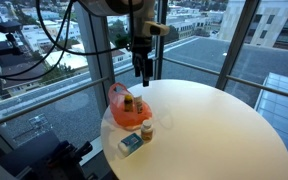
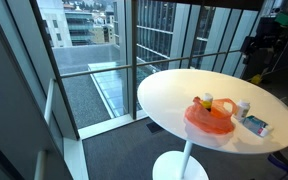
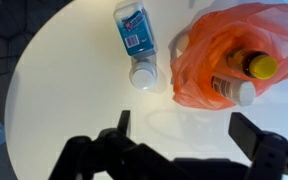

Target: Pick up the white bottle on the table and put it in the plastic bag

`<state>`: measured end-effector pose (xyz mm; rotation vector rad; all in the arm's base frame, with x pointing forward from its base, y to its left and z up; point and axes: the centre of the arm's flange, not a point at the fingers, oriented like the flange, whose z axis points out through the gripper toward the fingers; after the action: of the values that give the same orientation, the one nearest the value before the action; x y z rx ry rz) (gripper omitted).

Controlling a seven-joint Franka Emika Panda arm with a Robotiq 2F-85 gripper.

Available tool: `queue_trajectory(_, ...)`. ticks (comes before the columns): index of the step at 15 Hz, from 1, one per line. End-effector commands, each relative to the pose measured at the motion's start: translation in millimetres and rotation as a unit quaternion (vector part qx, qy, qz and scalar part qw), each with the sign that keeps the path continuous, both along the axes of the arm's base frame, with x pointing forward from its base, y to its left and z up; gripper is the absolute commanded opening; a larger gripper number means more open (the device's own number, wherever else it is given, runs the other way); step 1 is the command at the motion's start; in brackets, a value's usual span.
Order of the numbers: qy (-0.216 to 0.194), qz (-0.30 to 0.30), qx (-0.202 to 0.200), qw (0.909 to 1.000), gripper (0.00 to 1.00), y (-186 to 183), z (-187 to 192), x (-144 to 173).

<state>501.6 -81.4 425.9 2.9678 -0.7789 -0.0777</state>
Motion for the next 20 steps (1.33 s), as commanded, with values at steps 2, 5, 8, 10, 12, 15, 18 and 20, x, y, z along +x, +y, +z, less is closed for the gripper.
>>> queue_trajectory(2,-0.011,0.004,0.001,0.9999,1.00,-12,-36,2)
queue_trajectory(5,-0.024,-0.001,0.002,0.9997,1.00,-23,-68,-2)
queue_trajectory(8,-0.030,-0.010,0.004,0.9995,1.00,-32,-96,-12)
queue_trajectory(10,-0.031,-0.017,0.004,0.9994,1.00,-36,-113,-22)
queue_trajectory(12,-0.032,-0.021,0.003,0.9992,1.00,-39,-129,-30)
queue_trajectory(15,-0.030,-0.033,0.002,0.9990,1.00,-48,-153,-37)
queue_trajectory(18,-0.025,-0.045,0.005,0.9987,1.00,-62,-171,-38)
queue_trajectory(20,-0.021,-0.053,0.005,0.9984,1.00,-70,-181,-33)
